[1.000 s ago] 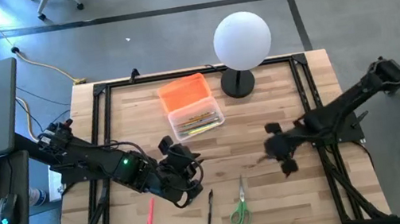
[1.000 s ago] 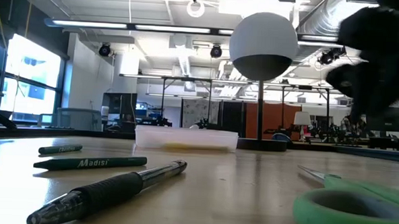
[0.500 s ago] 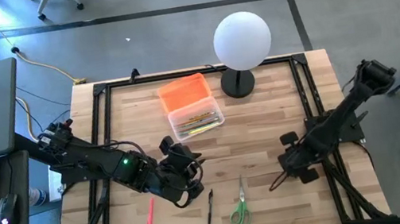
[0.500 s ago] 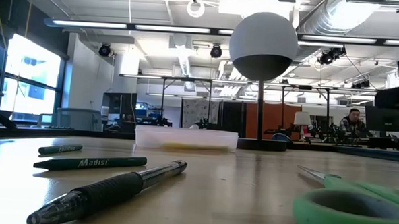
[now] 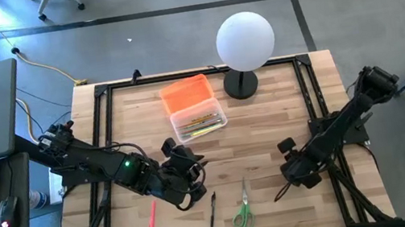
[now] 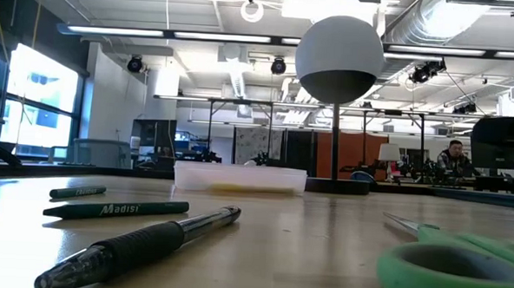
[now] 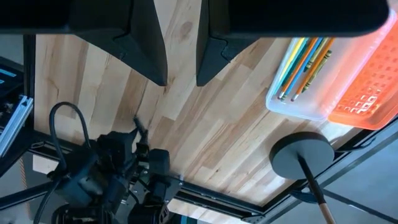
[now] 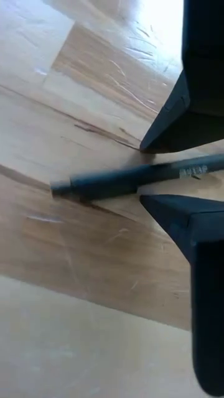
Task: Pick & place school supplies into a supply box
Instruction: Put the black pen into the transparent supply box
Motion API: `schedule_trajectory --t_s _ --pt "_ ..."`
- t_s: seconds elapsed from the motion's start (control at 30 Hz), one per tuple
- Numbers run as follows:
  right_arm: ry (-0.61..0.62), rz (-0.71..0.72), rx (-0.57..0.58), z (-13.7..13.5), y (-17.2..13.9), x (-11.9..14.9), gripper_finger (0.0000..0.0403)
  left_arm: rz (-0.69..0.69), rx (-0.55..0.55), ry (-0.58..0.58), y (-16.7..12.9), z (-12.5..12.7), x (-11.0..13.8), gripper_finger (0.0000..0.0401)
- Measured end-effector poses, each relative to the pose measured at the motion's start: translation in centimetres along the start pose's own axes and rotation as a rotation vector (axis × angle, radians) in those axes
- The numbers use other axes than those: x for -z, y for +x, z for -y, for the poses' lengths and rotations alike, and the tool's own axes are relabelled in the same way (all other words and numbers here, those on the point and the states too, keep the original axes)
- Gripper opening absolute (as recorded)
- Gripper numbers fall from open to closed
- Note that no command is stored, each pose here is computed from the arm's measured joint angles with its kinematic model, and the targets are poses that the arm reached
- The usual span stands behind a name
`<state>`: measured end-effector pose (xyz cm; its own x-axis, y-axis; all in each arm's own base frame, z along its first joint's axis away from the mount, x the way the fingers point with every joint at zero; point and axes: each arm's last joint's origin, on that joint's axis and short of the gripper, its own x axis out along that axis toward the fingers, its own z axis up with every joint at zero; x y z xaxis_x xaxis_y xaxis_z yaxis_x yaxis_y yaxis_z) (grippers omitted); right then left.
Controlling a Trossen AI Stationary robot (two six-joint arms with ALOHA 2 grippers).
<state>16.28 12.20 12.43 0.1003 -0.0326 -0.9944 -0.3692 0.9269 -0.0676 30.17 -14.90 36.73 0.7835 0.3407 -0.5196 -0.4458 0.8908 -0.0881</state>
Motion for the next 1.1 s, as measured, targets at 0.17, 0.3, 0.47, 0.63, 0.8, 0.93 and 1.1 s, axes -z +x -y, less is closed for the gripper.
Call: schedule_trajectory --t_s 0.17,0.3,0.47,0.63,0.8,0.93,1.1 --pt "-0.056 0.034 0.041 0.2 0.1 -0.6 0.0098 -0.003 -0.003 0.012 0.0 0.0 0.0 0.0117" --pt "-0.015 0.104 0.053 0.9 0.0 -1.4 0.0098 -0.003 -0.002 0.014 0.0 0.0 0.0 0.0117" --pt "-0.035 0.231 0.065 1.7 -0.1 -2.9 0.0098 -0.003 -0.002 0.017 0.0 0.0 0.0 0.0117" --pt "-0.009 0.352 0.112 3.3 -0.1 -4.4 0.0095 -0.003 -0.002 0.028 0.0 0.0 0.0 0.0117" --pt "0.001 0.294 0.1 4.3 -0.2 -3.8 0.0061 -0.014 0.011 0.028 0.0 0.0 0.1 0.0117" --pt "0.036 0.24 0.087 4.4 -1.3 -2.5 0.004 -0.018 0.015 0.028 0.0 0.0 0.1 0.0117" --pt "0.072 0.289 0.037 3.5 -3.8 -1.2 0.0038 -0.017 0.015 0.028 0.0 0.0 0.1 0.0117"
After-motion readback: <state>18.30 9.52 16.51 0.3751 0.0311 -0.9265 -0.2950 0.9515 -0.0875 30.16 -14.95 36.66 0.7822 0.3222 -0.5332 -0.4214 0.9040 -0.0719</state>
